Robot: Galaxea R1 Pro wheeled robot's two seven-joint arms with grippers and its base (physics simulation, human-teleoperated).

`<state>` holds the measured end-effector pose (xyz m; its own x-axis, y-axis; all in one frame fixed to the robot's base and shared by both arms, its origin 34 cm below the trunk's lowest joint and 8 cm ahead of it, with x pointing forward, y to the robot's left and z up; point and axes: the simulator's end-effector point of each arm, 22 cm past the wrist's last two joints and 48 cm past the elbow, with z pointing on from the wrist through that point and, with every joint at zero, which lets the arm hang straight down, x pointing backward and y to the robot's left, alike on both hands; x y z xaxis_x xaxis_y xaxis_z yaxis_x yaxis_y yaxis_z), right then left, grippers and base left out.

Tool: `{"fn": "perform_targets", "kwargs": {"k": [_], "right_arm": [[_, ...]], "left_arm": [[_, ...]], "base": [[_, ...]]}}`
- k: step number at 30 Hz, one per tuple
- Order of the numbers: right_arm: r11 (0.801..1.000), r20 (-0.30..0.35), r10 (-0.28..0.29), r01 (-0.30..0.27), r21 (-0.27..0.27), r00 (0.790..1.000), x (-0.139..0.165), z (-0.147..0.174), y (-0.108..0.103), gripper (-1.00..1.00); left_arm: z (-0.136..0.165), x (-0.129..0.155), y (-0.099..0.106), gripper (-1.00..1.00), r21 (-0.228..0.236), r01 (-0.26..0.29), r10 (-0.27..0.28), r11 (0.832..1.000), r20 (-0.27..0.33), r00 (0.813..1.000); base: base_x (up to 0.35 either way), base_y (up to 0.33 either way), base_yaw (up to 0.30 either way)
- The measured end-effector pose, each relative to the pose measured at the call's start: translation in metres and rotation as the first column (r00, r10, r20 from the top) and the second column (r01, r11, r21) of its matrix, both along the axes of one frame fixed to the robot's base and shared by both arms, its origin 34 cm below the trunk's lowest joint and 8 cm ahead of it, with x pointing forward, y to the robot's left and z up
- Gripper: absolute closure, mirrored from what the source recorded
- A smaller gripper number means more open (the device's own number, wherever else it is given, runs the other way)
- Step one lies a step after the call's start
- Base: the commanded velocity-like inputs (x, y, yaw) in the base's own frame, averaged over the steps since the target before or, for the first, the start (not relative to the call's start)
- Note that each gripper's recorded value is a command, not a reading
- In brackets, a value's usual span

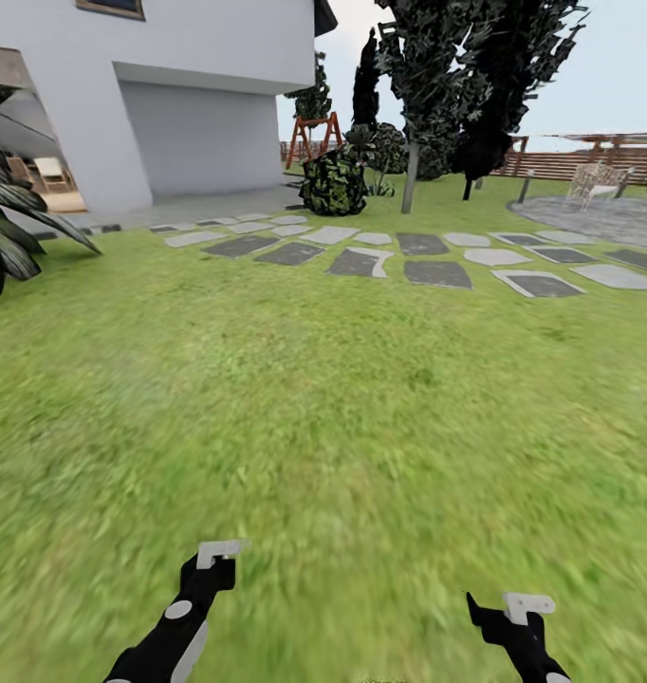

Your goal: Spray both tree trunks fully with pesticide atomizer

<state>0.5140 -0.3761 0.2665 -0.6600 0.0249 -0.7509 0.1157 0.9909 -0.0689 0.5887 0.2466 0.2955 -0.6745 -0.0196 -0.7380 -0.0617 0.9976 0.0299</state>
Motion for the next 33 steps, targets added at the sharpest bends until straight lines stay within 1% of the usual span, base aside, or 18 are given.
{"fn": "perform_targets", "kwargs": {"k": [33], "right_arm": [[1.000, 0.000, 0.003, -0.003, -0.001, 1.000, 0.0001, -0.0001, 0.0006, -1.00]], "left_arm": [[-0.0006, -0.0007, 0.0010, 1.00, -0.001, -0.003, 0.003, 1.000, -0.002, 1.000]], "base": [[0.000, -0.276, -0.300]]}}
